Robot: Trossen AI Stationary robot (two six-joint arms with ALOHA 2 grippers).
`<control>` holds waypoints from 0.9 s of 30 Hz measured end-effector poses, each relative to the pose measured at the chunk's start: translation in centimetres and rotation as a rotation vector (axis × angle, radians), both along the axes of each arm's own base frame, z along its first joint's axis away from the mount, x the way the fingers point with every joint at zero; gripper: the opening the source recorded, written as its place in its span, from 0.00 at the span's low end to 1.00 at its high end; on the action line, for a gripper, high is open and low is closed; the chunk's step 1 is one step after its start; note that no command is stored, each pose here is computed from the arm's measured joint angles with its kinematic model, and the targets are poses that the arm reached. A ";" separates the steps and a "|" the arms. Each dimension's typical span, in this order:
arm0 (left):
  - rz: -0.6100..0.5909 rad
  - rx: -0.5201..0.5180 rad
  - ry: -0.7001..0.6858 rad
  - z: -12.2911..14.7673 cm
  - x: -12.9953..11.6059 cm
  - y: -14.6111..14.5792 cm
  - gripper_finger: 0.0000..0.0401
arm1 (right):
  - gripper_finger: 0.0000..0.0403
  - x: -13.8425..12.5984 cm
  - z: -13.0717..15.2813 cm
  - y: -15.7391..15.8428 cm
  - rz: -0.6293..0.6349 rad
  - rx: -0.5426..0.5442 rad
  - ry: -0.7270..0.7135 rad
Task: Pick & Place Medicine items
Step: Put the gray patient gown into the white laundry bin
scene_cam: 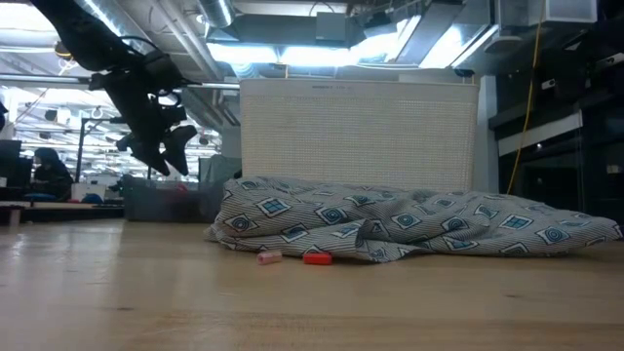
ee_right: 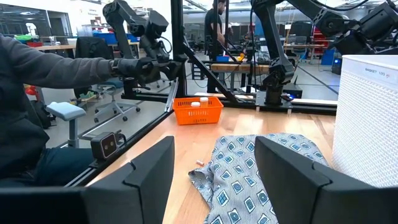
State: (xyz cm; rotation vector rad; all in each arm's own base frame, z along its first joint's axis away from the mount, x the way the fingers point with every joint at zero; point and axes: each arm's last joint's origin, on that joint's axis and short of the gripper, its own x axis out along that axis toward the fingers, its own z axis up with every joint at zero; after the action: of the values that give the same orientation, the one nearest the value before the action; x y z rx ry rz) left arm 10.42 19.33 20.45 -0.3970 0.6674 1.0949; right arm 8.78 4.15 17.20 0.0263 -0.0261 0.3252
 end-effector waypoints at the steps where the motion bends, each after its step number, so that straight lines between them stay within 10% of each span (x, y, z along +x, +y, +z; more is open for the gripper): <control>1: -0.009 0.000 -0.007 0.1 0.1 -0.1 0.64 | 0.56 0.0 0.0 0.0 0.000 0.000 0.000; 14: -0.298 0.253 -0.300 5.7 1.7 -4.0 0.63 | 0.56 0.0 0.0 0.0 0.000 0.000 -0.001; 27: -0.889 0.135 -0.609 8.4 5.1 -13.2 0.60 | 0.56 0.0 0.0 0.0 0.000 0.000 0.000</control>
State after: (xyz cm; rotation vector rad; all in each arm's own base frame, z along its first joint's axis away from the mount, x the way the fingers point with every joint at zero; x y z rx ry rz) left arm 15.49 6.11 28.85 -0.2479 0.1672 0.1401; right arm 8.78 4.15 17.20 0.0264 -0.0265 0.3252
